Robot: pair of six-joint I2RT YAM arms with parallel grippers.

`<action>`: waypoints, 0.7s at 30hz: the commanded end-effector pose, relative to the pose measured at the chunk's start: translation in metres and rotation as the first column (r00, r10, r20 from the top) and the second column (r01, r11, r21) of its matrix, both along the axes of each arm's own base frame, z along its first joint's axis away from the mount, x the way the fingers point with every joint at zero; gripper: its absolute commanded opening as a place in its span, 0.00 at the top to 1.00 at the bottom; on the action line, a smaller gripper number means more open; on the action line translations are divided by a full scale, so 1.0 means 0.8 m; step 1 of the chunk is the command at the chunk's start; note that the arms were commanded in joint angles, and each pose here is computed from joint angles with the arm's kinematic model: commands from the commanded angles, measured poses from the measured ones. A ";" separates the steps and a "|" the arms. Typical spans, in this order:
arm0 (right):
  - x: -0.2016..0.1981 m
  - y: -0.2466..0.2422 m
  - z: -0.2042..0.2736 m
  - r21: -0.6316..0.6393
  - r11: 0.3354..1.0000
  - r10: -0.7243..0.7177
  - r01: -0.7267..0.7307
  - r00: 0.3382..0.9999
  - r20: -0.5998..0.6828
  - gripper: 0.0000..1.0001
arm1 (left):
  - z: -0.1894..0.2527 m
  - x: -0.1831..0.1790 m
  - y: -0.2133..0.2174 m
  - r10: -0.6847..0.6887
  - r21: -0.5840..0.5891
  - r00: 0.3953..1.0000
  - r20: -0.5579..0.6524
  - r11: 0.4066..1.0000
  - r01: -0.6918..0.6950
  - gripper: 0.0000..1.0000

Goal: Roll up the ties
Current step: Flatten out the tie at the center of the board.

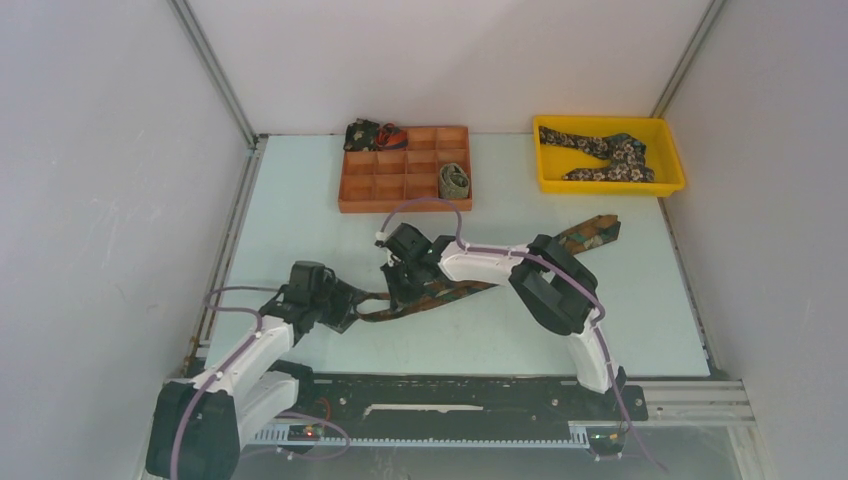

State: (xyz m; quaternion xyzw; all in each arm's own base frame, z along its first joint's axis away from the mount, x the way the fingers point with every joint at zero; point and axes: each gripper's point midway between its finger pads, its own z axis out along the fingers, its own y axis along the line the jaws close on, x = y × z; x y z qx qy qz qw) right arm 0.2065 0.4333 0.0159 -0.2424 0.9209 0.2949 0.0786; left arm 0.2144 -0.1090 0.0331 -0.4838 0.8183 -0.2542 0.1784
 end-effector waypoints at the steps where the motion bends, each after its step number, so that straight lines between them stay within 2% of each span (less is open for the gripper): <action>1: 0.014 0.007 0.031 0.034 0.999 -0.021 0.017 0.994 0.108 0.97 | 0.005 0.002 -0.003 -0.011 -0.019 0.999 0.036 1.000 0.012 0.39; 7: 0.015 0.010 0.064 0.075 0.997 -0.024 0.012 0.987 0.161 0.97 | 0.022 0.013 0.003 -0.087 0.061 0.986 0.139 0.995 0.079 0.66; 11: 0.023 0.001 0.106 0.106 0.994 -0.051 0.028 0.973 0.224 0.97 | 0.040 0.033 0.033 -0.121 0.238 0.958 0.261 0.969 0.058 0.88; 13: 0.030 -0.009 0.122 0.115 0.992 -0.077 0.049 0.965 0.251 0.97 | 0.055 0.047 0.042 -0.162 0.312 0.919 0.359 0.949 0.046 0.96; 17: 0.049 -0.042 0.136 0.128 0.984 -0.157 0.125 0.946 0.283 0.96 | 0.077 0.055 0.057 -0.230 0.421 0.842 0.488 0.907 0.004 1.00; 20: 0.067 -0.076 0.125 0.109 0.969 -0.242 0.220 0.926 0.290 0.96 | 0.077 0.051 0.073 -0.249 0.485 0.819 0.516 0.874 -0.040 1.00; 21: 0.071 -0.088 0.117 0.096 0.963 -0.269 0.252 0.920 0.285 0.96 | 0.077 0.048 0.077 -0.250 0.496 0.814 0.525 0.867 -0.054 0.96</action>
